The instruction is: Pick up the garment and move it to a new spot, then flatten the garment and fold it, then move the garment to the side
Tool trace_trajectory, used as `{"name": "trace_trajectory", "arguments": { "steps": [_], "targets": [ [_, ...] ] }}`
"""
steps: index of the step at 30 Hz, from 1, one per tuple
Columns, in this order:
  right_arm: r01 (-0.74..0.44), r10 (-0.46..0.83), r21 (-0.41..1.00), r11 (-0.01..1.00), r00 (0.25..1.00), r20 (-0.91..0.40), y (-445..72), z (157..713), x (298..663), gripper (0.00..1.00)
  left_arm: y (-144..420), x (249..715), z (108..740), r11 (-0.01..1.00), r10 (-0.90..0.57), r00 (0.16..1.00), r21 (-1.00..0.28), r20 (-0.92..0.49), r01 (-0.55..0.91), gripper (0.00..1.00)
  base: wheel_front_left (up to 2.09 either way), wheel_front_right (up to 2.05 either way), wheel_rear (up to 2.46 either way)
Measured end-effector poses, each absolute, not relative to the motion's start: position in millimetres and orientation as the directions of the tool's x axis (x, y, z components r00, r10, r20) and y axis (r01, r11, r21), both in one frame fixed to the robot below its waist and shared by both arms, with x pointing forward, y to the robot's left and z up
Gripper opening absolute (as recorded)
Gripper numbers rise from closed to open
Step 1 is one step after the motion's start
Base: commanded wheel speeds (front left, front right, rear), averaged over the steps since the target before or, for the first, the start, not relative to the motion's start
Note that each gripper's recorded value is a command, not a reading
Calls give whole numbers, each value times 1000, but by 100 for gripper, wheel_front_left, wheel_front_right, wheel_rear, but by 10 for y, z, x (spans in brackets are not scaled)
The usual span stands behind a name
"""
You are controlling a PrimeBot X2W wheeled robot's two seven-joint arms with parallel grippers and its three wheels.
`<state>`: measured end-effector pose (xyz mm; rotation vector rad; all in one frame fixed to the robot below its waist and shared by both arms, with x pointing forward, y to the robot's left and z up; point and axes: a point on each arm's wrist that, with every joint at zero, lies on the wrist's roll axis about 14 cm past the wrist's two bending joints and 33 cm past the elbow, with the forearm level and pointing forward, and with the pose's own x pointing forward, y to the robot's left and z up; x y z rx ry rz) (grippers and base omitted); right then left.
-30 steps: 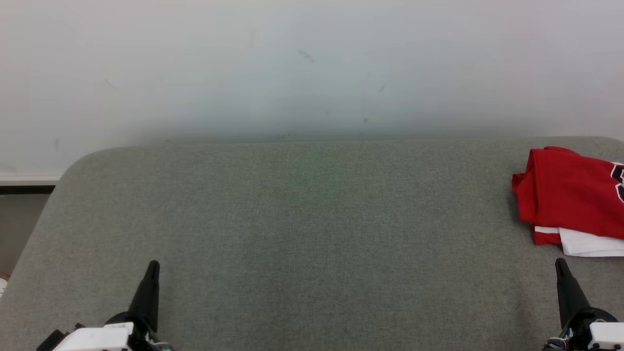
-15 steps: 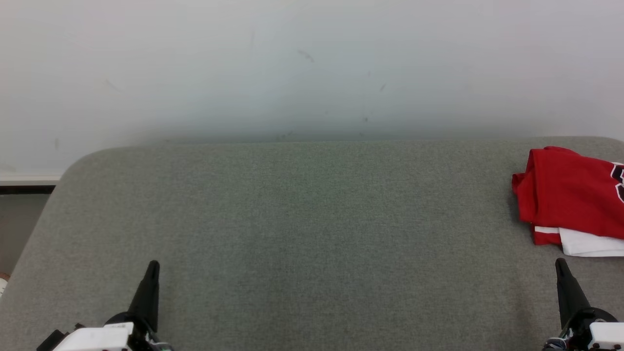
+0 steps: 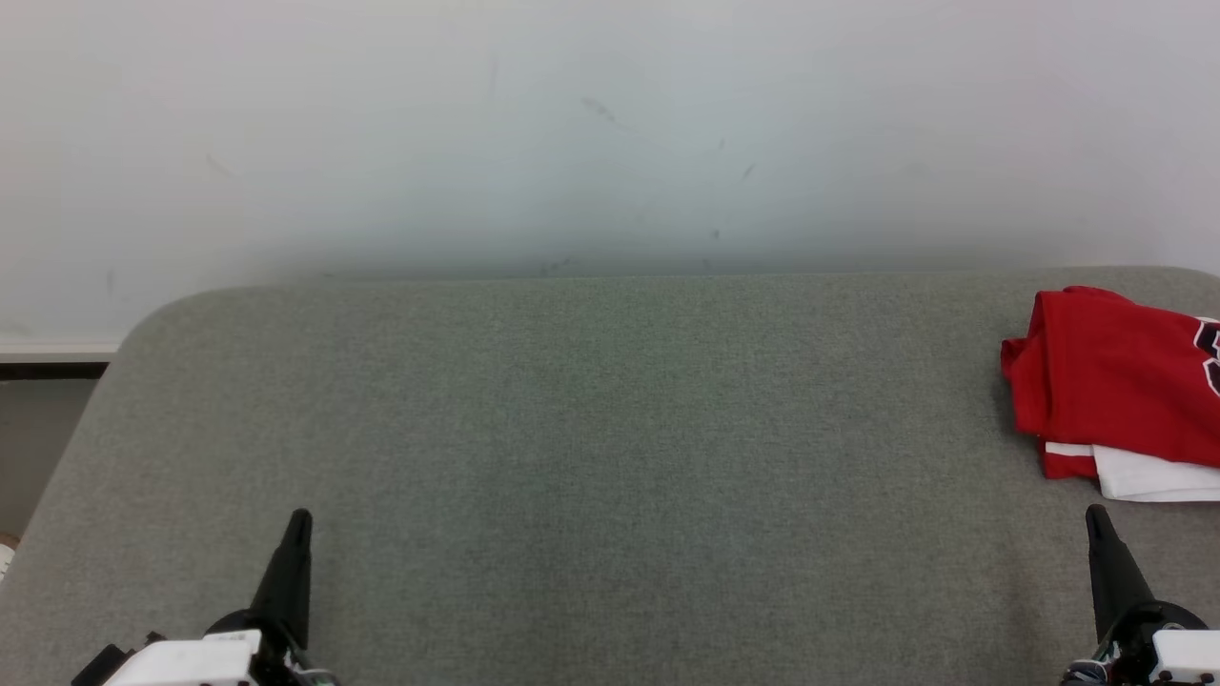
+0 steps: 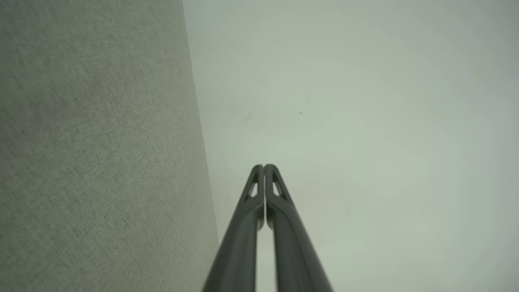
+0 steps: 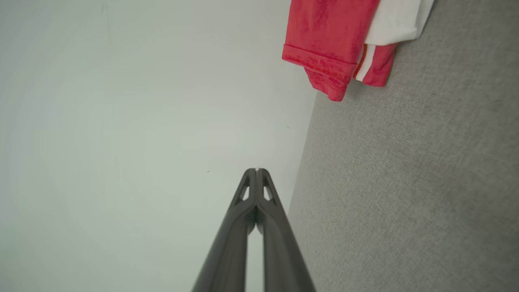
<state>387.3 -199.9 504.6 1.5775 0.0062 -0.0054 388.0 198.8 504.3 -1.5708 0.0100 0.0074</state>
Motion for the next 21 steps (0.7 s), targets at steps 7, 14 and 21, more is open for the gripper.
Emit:
{"name": "trace_trajectory", "arguments": {
  "steps": [7, 14, 21],
  "targets": [
    [7, 0, 1000, -7, 1000, -7, -1999, 5046, 3873, 0, 1988, 3880, 5043, 0, -2, 1000, -1000, -11, -11, 0, 0, 0, 0],
    [7, 0, 1000, -7, 1000, -7, -1999, 5046, 3872, 0, 1988, 3880, 5044, 0, -2, 1000, -1000, -11, -11, 0, 0, 0, 0],
    [7, 0, 1000, -7, 1000, -7, -1999, 5046, 3873, 0, 1988, 3880, 5043, 0, -2, 1000, -1000, -11, -11, 0, 0, 0, 0]
  ]
}}
